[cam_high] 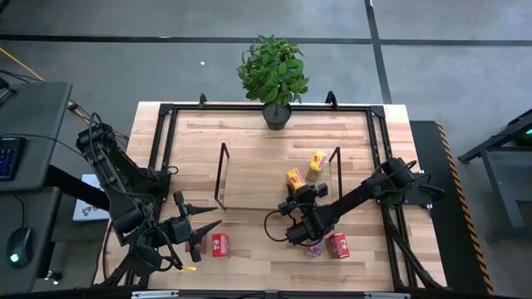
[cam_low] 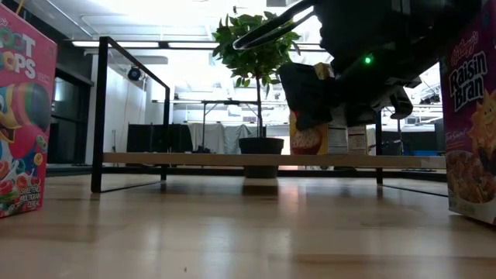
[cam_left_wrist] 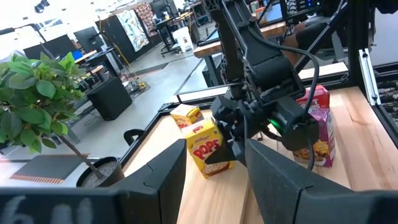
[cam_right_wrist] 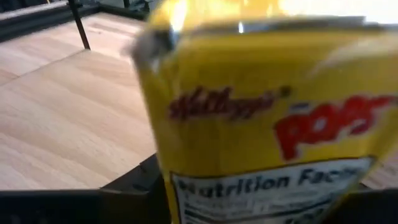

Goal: Stack cereal on shelf
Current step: Put the yellow cereal box on the shelf aligned with the other yellow cereal box

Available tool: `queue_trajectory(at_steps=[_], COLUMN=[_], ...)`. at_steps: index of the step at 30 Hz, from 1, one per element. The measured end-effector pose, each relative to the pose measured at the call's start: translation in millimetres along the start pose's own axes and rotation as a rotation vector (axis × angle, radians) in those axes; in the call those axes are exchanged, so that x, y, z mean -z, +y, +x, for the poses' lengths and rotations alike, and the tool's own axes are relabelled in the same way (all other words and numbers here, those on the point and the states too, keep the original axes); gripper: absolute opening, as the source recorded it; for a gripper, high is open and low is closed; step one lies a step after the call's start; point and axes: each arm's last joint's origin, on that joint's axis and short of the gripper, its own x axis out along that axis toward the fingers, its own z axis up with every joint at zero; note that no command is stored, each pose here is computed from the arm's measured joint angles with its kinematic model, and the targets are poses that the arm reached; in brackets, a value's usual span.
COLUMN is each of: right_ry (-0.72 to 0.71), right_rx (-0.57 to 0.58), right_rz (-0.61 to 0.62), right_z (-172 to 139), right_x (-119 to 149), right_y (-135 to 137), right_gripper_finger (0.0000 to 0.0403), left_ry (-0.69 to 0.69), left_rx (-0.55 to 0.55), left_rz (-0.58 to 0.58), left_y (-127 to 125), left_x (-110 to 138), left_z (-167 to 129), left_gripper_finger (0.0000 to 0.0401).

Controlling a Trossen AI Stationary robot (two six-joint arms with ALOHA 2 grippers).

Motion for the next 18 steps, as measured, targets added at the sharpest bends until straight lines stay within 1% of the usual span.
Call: queue_trajectory(at_steps=[5,8,12,18], right_ry=[0.039,0.079,0.118,0.121], right_rx=[0.003,0.015,0.021,-0.007], right_rz=[-0.006,-0.044,-0.111,-0.155], right_z=[0,-1,-5,-22], right_x=[1,2,5,3], right_y=[0,-3,-6,-10], right_gripper_finger=[0.0264,0.0291,0.03,0.03], left_ry=[0.0,0.0,0.0,0.0], left_rx=[0.0,0.0,0.0,0.0], left_rz=[0.0,0.0,0.0,0.0], left_y=[0,0,0,0], left_x=[0,0,0,0], left_z=[0,0,0,0], left_gripper_finger=[0.0157,0.0157,0.0157,0.0157])
